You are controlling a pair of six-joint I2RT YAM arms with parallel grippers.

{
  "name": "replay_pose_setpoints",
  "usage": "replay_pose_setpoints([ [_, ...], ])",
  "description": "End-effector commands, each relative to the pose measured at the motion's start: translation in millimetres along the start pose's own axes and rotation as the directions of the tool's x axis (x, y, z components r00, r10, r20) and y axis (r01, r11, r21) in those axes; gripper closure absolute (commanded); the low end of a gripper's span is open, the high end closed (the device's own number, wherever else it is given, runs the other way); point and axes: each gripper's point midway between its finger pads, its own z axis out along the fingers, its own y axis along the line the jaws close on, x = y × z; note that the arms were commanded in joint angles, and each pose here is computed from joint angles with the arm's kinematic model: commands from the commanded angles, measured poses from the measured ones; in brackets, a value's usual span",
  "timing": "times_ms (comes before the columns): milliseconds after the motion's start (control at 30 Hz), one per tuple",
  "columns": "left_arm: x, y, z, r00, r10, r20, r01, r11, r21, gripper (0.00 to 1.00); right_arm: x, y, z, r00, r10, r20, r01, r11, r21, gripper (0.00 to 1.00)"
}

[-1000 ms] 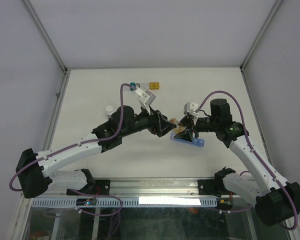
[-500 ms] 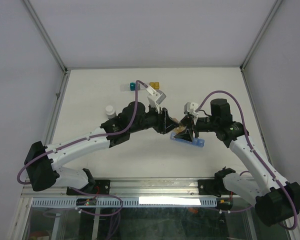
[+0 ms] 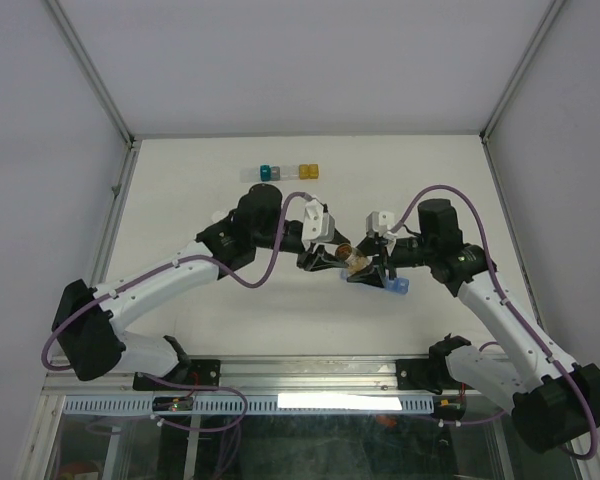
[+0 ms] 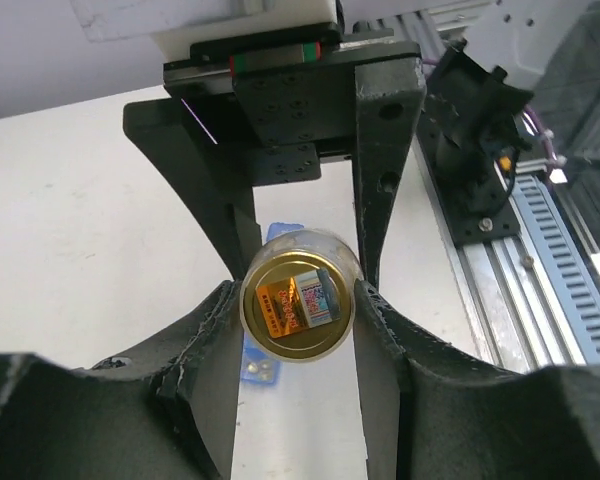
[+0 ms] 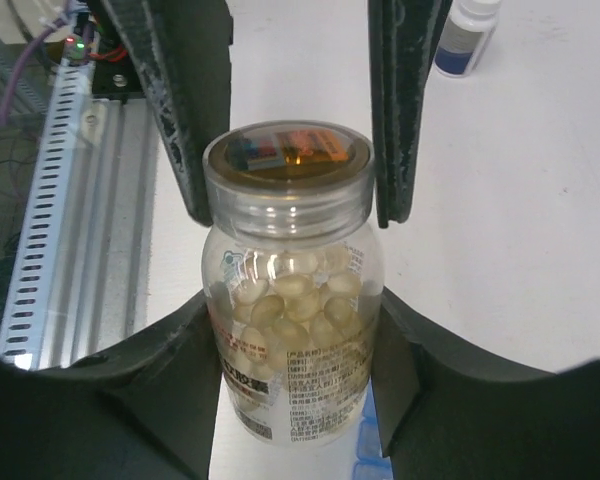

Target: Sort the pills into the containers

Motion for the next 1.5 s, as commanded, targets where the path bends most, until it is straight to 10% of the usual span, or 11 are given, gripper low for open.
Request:
replay_pose_setpoints([
  [0, 2, -14, -9, 0.989, 0.128, 0.075, -0.144, 0.943, 0.3, 0.64, -24, -18, -8, 0.999, -0.029, 0.04, 0.026, 0.997, 0.077, 1.0],
  [167, -13, 33, -14, 0.996, 0.033, 0.078, -0.033, 0.999, 0.008, 0.04, -24, -18, -8, 0.999, -0.032, 0.04, 0.029, 0.997, 0.078, 1.0],
  [433, -46, 32, -62, 0.877, -0.286, 0.386, 0.383, 0.901, -0.203, 0.01, -23, -18, -8, 0.999, -0.03, 0.039, 0.027, 0.997, 0.075, 1.0],
  [567, -37, 34, -68, 0.773, -0.464, 0.432, 0.594, 0.768, -0.24, 0.14, -23, -18, -7, 0.999, -0.026, 0.038, 0.023, 0.997, 0.075, 1.0],
  [700, -32, 37, -55, 0.794, -0.473, 0.382, 0.603, 0.695, -0.393, 0.19, -22, -19, -7, 0.999, -0.026, 0.037, 0.023, 0.997, 0.075, 1.0],
  [1133, -28, 34, -7, 0.838, -0.508, 0.2, 0.542, 0.73, -0.416, 0.32, -22, -19, -8, 0.999, -0.025, 0.037, 0.022, 0.997, 0.077, 1.0],
  [1467, -24, 25, 1, 0.87, -0.477, 0.125, 0.487, 0.793, -0.365, 0.7, -22, -19, -8, 0.999, -0.023, 0.036, 0.021, 0.997, 0.078, 1.0],
])
